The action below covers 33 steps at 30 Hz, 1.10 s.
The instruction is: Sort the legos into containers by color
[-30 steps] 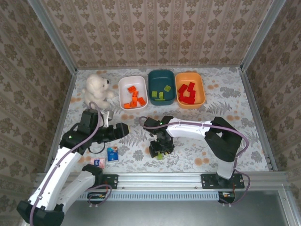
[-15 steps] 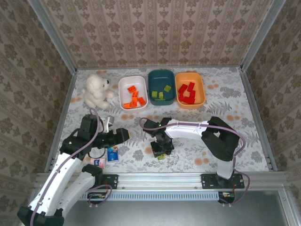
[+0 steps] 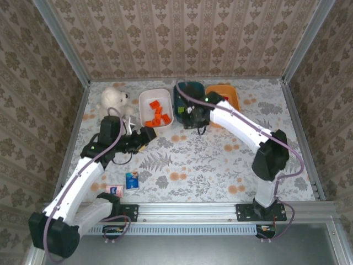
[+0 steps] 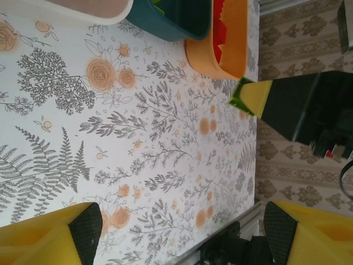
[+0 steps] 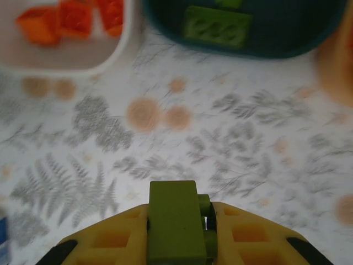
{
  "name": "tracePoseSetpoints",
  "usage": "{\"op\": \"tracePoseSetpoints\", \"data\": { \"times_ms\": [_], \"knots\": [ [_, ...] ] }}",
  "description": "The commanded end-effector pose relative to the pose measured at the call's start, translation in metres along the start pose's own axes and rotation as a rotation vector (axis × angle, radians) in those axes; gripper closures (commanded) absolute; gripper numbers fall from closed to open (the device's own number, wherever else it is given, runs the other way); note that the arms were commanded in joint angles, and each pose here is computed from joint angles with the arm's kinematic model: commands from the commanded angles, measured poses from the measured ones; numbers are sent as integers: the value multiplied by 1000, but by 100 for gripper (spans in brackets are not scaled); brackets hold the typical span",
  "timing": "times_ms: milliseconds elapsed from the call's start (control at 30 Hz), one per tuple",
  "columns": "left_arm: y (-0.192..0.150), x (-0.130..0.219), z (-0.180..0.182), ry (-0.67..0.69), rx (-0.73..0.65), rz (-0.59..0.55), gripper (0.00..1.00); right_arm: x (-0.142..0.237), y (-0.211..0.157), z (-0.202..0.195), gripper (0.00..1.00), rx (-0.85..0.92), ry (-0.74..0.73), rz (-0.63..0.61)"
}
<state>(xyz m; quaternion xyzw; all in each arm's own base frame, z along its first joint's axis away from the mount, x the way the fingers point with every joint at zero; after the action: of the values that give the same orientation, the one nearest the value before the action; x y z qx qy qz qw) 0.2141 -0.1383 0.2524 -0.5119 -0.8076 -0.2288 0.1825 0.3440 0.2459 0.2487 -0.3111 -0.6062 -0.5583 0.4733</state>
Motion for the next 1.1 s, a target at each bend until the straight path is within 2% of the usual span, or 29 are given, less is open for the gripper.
{"op": "tracePoseSetpoints", "data": {
  "times_ms": [0, 133, 300, 467, 733, 933, 1067],
  "knots": [
    [42, -5, -32, -81, -66, -85, 20, -32, 40, -23, 79, 27, -151, -5],
    [71, -20, -41, -68, -89, -120, 20, -62, 72, -39, 79, -26, -193, -11],
    [91, -36, -46, -49, -108, -127, 20, -99, 83, -60, 81, -149, -228, 10],
    [96, -42, -46, -43, -108, -123, 20, -121, 89, -64, 80, -162, -218, -3],
    [91, -45, -38, -34, -91, -103, 20, -151, 83, -76, 80, -194, -240, 45],
    [89, -43, -39, -34, -96, -95, 20, -160, 84, -75, 66, -195, -213, 55],
    [86, -39, -39, -24, -106, -87, 20, -132, 96, -69, 51, -185, -193, -8]
  ]
}}
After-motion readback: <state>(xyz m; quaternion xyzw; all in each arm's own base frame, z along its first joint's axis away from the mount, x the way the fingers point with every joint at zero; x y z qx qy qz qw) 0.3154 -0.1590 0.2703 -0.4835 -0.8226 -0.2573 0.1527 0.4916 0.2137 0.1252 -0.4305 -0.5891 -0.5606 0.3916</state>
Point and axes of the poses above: each hand's point on the last joint's axis, 136 mm out from that joint toward the fingers, its own x axis back along the fingers, its own z axis along the line the jaws close on, y = z × x, the point moved 7 cm from there along x, back along the fingers, and after that the axes turned 5 degrees about x, right-handed, at the moved point
